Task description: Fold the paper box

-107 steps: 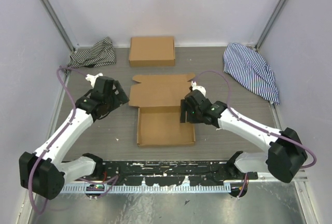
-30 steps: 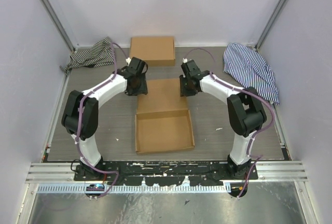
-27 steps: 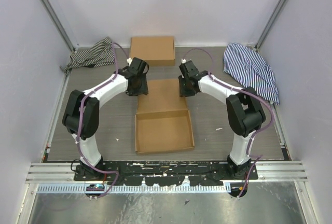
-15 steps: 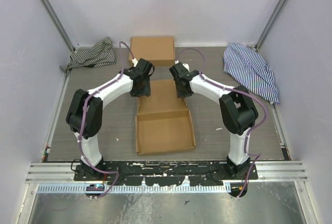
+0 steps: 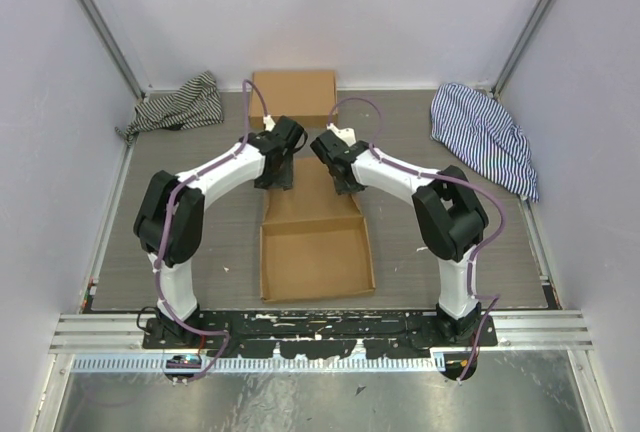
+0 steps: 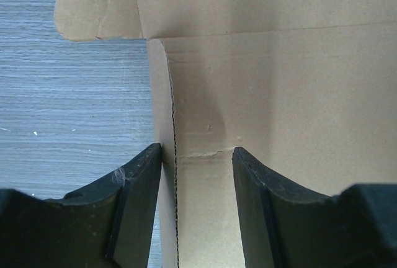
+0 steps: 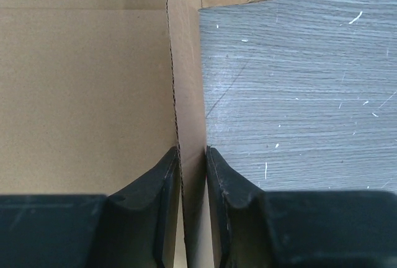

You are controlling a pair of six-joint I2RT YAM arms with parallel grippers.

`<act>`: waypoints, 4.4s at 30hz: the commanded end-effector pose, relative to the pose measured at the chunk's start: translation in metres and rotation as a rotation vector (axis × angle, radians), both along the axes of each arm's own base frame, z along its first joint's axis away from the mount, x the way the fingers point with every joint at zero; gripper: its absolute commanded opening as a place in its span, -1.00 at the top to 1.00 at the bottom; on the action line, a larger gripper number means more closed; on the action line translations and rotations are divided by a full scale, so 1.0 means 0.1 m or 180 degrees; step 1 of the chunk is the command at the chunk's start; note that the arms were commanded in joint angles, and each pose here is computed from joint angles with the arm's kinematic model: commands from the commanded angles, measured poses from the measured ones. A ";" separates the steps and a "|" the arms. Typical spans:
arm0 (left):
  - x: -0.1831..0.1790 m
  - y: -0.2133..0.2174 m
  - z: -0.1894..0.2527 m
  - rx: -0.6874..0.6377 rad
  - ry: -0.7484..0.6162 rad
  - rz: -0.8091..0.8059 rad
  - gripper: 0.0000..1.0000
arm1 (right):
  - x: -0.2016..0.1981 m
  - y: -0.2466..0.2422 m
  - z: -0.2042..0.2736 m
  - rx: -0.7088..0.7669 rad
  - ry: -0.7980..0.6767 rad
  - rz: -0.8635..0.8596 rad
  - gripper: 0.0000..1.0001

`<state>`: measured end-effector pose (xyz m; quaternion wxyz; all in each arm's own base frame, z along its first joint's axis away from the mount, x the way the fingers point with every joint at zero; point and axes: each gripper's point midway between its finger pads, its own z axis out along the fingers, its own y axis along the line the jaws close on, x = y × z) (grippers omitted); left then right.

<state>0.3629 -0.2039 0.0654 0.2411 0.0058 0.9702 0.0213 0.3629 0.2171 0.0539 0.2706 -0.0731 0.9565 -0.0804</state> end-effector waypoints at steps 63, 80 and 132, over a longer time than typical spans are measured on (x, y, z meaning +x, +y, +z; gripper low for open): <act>-0.32 0.38 1.76 -0.0781 -0.2649 -0.0444 0.10 | 0.23 -0.48 1.84 0.1426 -0.1203 0.0424 0.98; -0.17 0.46 1.97 -0.0180 -0.2093 -0.0493 -0.32 | -0.12 -0.56 2.29 0.1599 -0.2069 0.0873 0.95; 0.64 0.20 1.68 -0.0802 -0.1547 -0.1180 0.03 | -0.38 -0.30 2.29 0.1880 -0.1804 0.1387 0.92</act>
